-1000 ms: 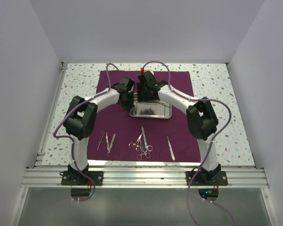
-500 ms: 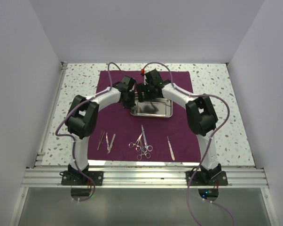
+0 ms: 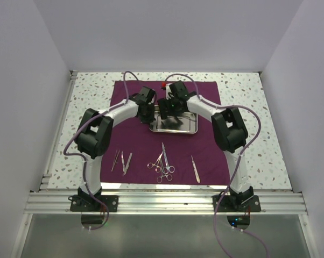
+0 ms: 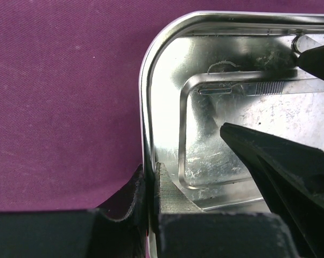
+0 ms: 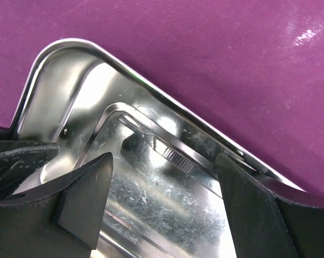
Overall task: Open and lay out the surgical kit
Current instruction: Pick up the medical item from the container.
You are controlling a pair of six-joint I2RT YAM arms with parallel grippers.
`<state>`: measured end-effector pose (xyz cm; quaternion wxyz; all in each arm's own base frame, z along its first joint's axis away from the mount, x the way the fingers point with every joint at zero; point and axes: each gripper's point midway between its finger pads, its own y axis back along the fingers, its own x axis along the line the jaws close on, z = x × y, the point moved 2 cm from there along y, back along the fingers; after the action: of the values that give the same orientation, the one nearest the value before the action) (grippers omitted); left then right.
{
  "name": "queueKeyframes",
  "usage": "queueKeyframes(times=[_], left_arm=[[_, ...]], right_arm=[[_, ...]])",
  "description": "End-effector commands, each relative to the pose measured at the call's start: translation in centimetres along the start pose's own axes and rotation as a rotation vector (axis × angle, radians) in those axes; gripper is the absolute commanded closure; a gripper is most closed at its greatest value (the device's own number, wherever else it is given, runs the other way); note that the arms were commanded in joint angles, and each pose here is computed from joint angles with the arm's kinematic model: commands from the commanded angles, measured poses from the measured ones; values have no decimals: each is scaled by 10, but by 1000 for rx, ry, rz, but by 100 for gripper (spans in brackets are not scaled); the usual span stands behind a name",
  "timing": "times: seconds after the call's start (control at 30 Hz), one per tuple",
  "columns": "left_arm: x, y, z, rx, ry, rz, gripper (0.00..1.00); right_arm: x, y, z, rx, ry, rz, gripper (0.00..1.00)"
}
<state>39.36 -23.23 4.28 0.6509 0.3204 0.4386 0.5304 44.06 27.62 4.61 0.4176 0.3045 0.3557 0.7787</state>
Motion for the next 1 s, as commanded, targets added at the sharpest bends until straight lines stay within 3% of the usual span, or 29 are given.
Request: queueKeyframes(times=[0.0,0.2,0.4,0.5,0.67,0.77,0.97], left_arm=[[12,-15,-21,85,-5,48,100],[12,-24,-11,76,3,47,100],[11,-27,-2,65,7,42,100],[12,-27,0,62,10,44,100],[16,-24,-2,60,10,55,100],[18,-25,-7,67,9,58,100],[21,-22,-11,75,5,63,100]], right_arm=[[1,-5,-40,126,7,59,19],[42,4,-87,244,65,109,28],[66,3,-117,330,106,128,52],[66,1,-130,369,105,121,57],[61,-2,-139,386,116,103,53],[54,-6,-140,391,134,66,45],[26,-19,-123,391,106,-119,38]])
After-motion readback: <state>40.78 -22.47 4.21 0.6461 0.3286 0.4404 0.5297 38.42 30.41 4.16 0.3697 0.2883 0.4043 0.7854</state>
